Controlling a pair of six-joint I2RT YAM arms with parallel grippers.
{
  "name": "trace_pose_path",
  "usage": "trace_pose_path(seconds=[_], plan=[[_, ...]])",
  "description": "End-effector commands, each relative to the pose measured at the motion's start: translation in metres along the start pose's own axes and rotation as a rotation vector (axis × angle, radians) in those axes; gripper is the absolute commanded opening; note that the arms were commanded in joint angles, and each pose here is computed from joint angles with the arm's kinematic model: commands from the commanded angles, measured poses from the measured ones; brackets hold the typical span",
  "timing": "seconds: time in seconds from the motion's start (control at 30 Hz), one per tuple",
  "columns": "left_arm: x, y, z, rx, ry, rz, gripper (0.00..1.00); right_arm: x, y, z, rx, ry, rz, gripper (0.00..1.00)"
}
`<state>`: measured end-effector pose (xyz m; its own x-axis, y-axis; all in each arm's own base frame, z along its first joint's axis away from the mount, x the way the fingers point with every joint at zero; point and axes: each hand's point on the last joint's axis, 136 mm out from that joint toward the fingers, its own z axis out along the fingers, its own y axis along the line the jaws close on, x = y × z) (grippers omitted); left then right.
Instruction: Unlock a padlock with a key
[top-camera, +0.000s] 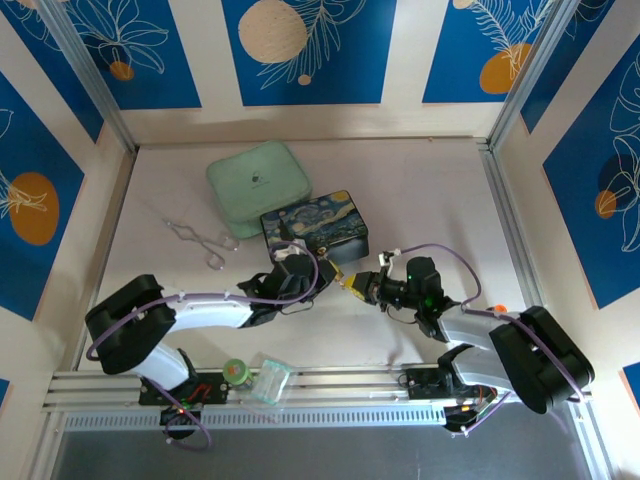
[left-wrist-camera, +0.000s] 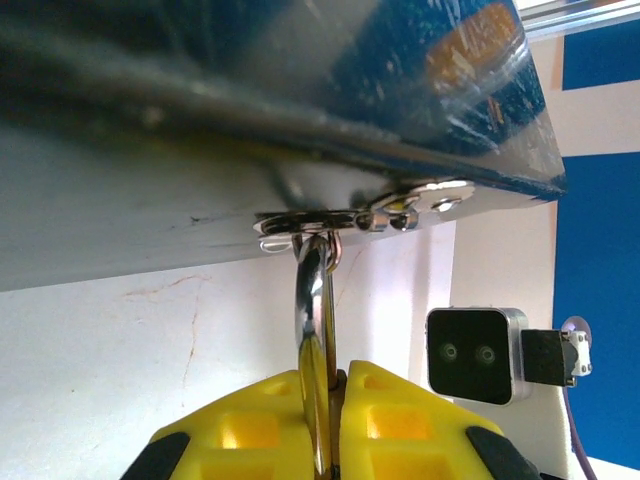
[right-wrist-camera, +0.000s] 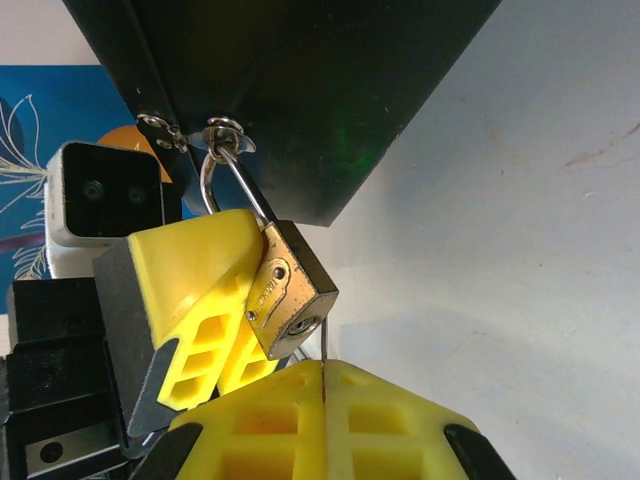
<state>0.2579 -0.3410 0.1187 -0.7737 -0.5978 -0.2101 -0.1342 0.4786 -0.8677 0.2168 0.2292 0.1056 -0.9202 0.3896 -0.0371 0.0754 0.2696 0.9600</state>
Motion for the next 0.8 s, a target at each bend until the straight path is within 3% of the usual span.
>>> trace_pose_path(seconds=[0.0, 0.77], plan=[[-0.017, -0.013, -0.003, 0.066, -0.057, -0.072, 0.0, -0.007, 0.002, -0.007, -0.009, -0.063, -0.01, 0.0], [-0.014, -0.029, 0.007, 0.128, -0.036, -0.195, 0.0, -0.015, 0.01, -0.008, -0.032, -0.126, -0.029, 0.0]])
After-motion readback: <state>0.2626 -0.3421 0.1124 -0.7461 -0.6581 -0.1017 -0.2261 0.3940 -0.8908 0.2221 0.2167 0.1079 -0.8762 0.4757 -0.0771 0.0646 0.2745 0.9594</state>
